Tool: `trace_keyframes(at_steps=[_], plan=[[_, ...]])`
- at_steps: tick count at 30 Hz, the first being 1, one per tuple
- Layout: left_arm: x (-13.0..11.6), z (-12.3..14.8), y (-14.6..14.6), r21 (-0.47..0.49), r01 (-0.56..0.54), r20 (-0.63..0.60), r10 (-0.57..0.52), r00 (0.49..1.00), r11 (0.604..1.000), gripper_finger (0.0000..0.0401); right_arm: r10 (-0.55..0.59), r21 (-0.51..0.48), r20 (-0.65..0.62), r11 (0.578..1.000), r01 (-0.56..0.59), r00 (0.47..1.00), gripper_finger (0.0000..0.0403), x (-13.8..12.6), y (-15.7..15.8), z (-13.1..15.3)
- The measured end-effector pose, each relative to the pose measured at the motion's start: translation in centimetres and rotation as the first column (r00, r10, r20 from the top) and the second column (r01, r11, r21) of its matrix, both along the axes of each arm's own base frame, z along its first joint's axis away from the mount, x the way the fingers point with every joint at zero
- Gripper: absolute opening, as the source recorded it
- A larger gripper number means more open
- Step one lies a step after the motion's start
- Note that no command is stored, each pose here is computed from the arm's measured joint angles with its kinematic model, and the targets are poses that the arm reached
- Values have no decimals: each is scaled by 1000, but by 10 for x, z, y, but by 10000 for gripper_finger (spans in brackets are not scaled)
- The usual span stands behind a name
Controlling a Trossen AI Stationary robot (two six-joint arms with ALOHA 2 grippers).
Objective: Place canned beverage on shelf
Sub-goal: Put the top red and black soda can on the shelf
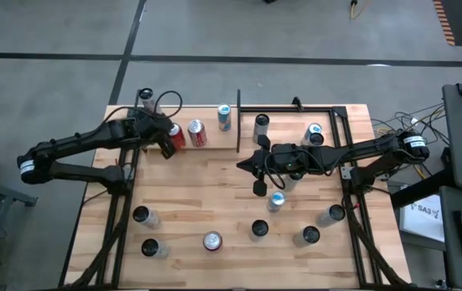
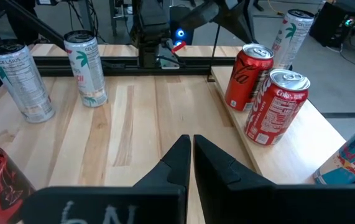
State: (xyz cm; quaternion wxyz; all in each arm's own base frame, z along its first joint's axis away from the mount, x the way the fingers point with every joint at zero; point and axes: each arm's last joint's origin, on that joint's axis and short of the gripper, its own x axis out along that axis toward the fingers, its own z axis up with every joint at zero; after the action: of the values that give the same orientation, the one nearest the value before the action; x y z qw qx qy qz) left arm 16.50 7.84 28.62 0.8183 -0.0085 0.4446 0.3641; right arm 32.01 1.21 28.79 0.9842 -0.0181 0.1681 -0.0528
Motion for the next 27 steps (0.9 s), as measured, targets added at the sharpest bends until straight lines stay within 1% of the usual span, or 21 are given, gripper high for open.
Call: trace_keyframes(at_steps=[8, 15, 19, 27], plan=[[8, -5, 3, -17, -3, -5, 3, 1000, 1000, 0, 0, 0, -2, 1000, 0, 1000, 11, 0, 0, 0], [17, -11, 7, -45, -56, 28, 58, 998, 997, 0, -1, 1, -4, 1000, 1, 1000, 11, 0, 0, 0], [19, -10, 7, -84, -74, 62, 79, 995, 994, 0, -3, 7, -12, 1000, 3, 1000, 11, 0, 0, -1], [19, -5, 6, -83, -74, 95, 82, 992, 994, 0, -9, 24, -20, 1000, 9, 1000, 11, -1, 0, -2]])
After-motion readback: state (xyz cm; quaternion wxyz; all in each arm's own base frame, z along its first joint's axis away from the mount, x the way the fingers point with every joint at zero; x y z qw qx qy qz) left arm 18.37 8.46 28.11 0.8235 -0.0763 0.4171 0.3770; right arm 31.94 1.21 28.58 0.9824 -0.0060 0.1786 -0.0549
